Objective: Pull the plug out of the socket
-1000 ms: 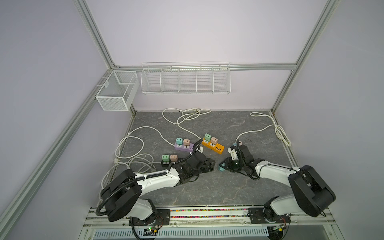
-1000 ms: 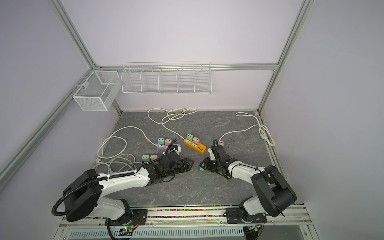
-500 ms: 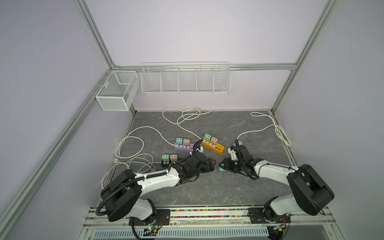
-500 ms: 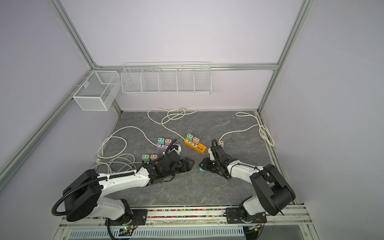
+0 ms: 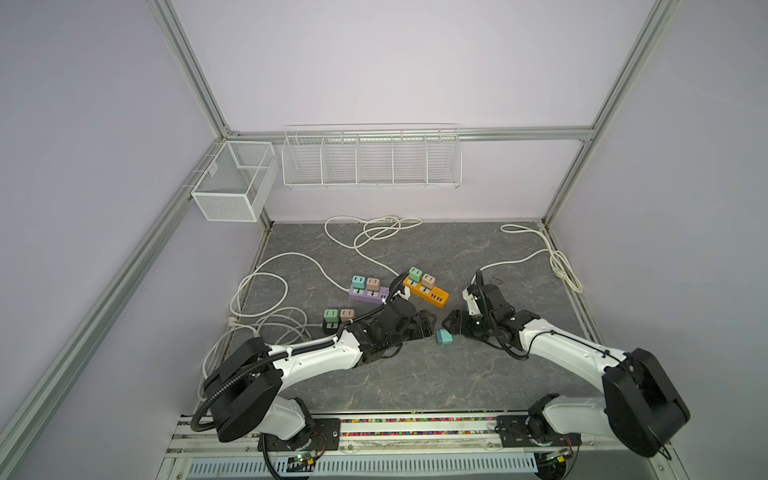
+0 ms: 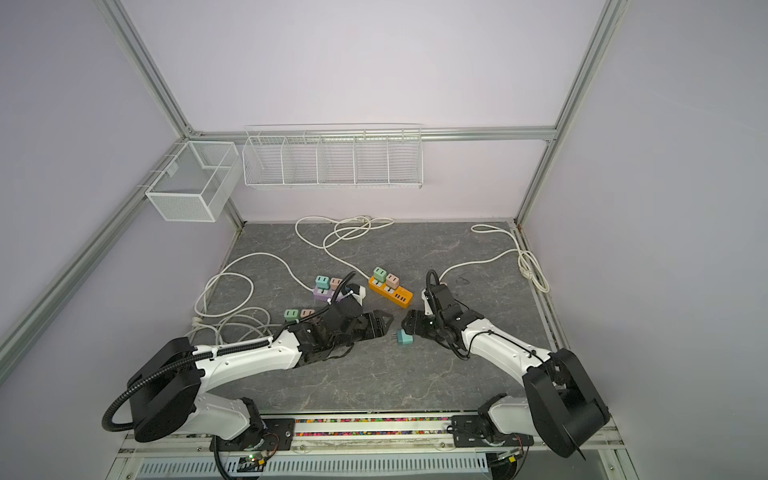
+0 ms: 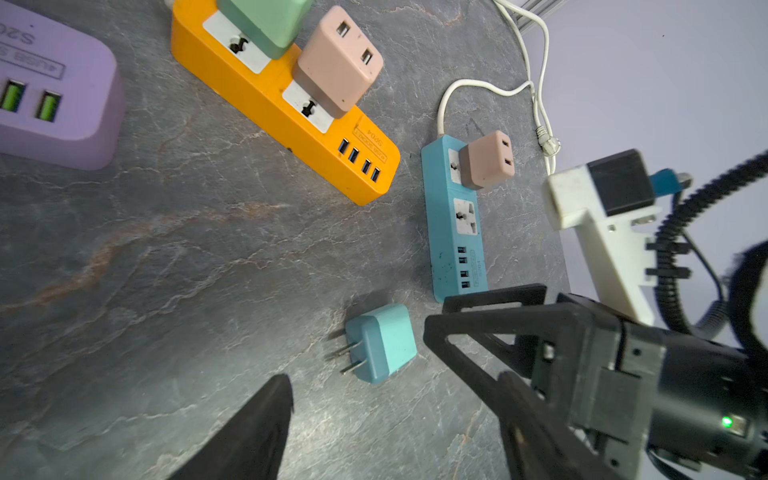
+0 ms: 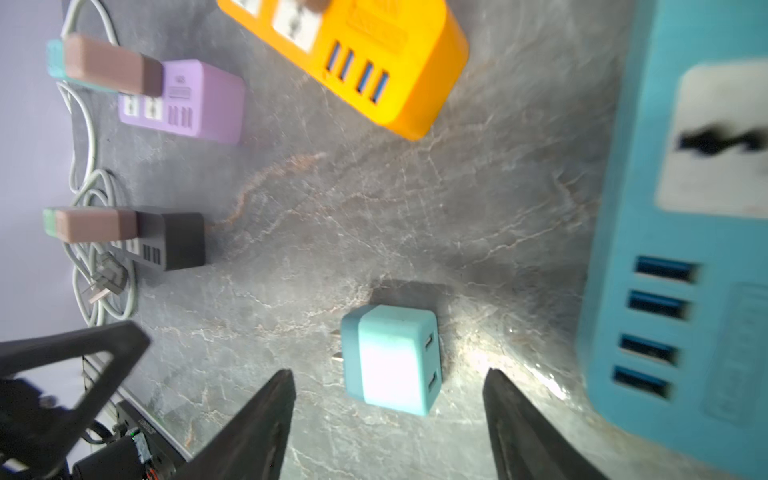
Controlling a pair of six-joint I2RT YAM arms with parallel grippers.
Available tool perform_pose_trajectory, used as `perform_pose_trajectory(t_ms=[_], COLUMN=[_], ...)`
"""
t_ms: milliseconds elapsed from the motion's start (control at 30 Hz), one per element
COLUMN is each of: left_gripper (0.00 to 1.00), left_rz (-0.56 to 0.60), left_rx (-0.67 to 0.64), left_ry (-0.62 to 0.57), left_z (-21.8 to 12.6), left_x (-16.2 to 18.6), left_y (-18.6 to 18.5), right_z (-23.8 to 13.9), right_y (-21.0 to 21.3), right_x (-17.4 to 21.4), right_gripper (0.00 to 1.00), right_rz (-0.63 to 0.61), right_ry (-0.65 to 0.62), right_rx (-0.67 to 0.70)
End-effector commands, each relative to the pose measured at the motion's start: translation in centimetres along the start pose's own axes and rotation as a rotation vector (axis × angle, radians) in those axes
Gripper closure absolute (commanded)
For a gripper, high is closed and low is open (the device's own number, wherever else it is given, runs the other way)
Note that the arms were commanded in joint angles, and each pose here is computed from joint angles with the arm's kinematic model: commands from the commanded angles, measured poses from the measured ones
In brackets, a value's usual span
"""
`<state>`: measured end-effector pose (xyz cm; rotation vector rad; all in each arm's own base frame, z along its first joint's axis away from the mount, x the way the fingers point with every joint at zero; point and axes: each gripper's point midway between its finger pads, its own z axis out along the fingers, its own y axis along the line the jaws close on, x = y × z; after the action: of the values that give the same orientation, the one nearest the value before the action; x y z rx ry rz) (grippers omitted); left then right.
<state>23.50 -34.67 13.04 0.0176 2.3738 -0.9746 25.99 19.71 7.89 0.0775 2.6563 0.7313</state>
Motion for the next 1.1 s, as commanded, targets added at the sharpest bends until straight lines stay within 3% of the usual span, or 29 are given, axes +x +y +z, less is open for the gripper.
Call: perform_pose_trajectory(t_ms=[0,400,1067], left_gripper=[0.22,0.24,0.34], left_rz=[0.006,0.005,-0.035], left_rx=[0.020,0.093,0.135], left_ry=[0.014,0.077,0.193], left_z=[0.8,4.5,11.4], left_x=[-0.6,-0.5,1.7], left_y=[-1.4,-4.6,-6.0], right_z=[-2.7,-8.7,-4.8], right_y=[-0.5,-3.7,-8.7], right_x=[-1.6,-7.5,-11.2], right_gripper=[0.19,0.09,0.08], right_rz=[-0.057,-0.050,-0.046], right_ry=[-0.055,-0.194,-0.080], right_rx=[0.077,0.256,0.474])
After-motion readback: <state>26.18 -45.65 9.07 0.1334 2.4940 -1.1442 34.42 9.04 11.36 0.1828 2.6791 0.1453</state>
